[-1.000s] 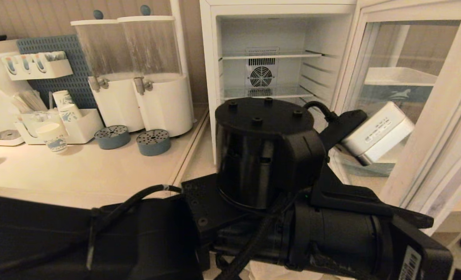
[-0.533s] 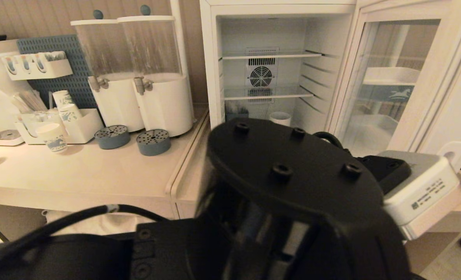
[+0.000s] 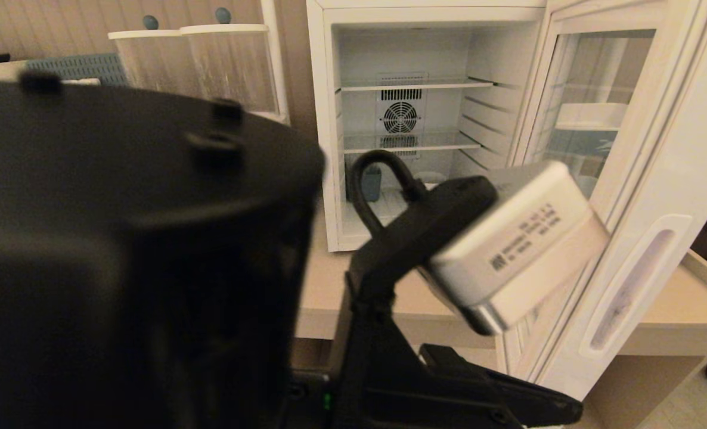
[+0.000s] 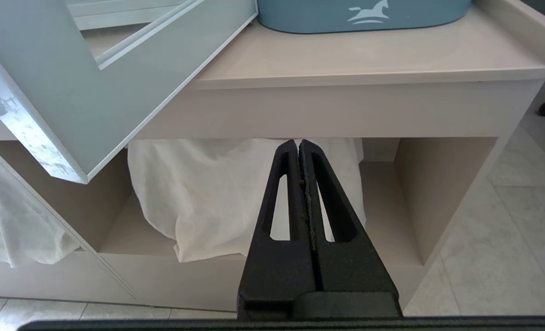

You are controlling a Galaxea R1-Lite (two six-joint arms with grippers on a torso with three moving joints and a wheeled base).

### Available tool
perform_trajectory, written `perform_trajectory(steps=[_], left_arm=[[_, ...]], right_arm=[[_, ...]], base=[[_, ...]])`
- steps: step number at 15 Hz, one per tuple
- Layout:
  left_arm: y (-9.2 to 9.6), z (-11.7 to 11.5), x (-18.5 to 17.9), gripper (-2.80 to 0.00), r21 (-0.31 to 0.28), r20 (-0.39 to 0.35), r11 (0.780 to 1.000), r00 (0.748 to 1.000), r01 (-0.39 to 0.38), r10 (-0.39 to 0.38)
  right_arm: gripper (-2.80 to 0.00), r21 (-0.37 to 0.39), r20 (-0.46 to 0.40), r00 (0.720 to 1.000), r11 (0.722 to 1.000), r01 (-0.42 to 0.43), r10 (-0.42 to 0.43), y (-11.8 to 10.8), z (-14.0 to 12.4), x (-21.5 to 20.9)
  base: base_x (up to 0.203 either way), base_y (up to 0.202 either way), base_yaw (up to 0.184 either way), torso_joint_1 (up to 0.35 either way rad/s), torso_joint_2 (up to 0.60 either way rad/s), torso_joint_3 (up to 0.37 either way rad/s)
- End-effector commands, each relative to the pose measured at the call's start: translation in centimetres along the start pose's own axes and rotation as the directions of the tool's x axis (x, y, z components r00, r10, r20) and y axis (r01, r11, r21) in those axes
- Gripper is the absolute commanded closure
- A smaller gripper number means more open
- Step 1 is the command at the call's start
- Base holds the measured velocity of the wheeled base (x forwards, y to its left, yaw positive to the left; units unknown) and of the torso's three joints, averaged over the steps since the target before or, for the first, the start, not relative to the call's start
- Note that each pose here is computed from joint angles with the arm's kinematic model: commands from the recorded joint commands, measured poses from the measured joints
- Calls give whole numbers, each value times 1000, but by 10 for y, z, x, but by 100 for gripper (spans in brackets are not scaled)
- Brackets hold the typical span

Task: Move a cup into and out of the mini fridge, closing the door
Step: Open the freezer door

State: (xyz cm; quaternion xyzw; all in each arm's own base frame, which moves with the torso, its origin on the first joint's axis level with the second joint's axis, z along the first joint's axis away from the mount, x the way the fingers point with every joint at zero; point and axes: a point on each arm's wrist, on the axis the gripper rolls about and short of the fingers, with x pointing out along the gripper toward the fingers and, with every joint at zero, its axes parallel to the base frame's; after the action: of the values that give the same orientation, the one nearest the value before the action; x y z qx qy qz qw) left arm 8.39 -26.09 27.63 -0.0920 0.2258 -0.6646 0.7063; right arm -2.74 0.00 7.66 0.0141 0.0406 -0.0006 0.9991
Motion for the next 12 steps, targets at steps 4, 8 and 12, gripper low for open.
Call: perform_trajectory(steps=[4,8,12], left_arm=[[14,9,-21,-280,-10,66,998,996,-64,65],[25,6,-18,-280,-26,58,995,993,-97,98],[37,6,0,-280,-8,85,995,992,-95,96]], right_arm=[[0,1,-2,1000,1000,0,0,0,0,0],[0,1,-2,1000,1000,0,0,0,0,0],[0,1,-1,1000,1000,0,0,0,0,0]], base=[[0,0,0,0,0,0],[0,0,0,0,0,0],[0,0,0,0,0,0]])
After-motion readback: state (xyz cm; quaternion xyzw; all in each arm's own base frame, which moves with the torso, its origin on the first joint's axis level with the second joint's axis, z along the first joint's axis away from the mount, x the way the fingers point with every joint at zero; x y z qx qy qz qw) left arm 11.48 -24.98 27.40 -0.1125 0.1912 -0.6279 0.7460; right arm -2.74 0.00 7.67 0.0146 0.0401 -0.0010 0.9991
